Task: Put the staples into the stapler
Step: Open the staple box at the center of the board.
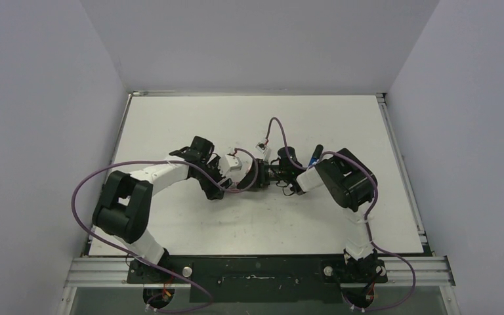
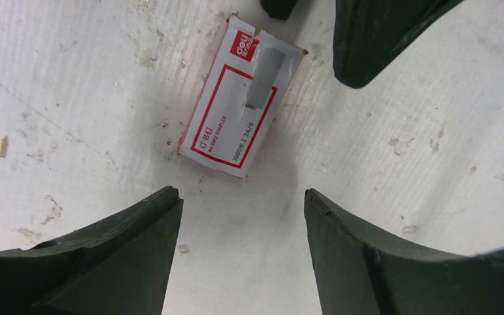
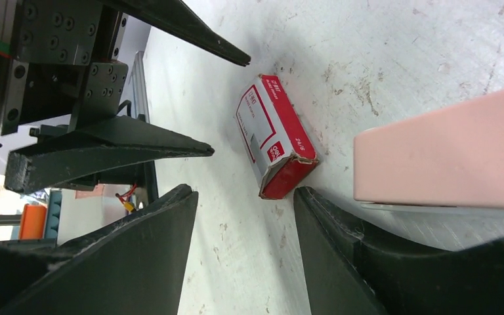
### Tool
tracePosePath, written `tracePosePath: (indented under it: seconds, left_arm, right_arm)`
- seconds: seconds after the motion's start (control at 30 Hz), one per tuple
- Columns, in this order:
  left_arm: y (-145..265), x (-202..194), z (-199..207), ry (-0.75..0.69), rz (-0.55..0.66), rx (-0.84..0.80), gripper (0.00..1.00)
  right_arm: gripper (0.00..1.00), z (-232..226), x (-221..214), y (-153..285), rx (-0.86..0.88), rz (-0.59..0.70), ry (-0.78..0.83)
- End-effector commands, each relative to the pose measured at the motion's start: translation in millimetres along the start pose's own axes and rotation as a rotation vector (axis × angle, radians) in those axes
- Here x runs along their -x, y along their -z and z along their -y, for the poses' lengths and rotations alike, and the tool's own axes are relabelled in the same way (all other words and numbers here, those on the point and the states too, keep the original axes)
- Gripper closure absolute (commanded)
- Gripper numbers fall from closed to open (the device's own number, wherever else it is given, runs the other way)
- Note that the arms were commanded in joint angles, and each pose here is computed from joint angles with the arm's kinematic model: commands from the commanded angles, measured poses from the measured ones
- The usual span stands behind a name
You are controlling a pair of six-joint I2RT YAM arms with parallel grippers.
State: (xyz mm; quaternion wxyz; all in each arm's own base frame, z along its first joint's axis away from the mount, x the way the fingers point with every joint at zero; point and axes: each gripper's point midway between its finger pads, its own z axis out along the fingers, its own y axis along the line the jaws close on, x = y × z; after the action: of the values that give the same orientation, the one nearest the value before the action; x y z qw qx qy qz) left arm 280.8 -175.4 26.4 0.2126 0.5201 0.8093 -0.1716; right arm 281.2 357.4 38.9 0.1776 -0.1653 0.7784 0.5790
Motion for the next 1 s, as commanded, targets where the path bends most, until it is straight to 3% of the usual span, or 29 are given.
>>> tracePosePath:
  seconds: [0.0,0.23,0.43,0.97]
  left_arm:
    - [20.2,15.0,1.4,0.115,0.058,-0.054,0.35]
    - [46.4,15.6,-9.1,0.520,0.153,-0.218,0.37]
    - [42.1,15.3,-4.0,0.795,0.171,-0.374,0.44]
    - [11.0,8.0,-7.3,1.048,0.229,-0.478,0.55]
  right_arm:
    - [0.42,-4.0,8.6,5.6,-0.024,0.024,0.092]
    - [0.34,-1.5,3.6,18.6,-0.108,-0.040,0.382]
    - [0.30,7.2,9.4,20.4,-0.193,-0.111,0.611]
    - [0.32,21.5,0.8,-9.6,-0.293,-0.256,0.860]
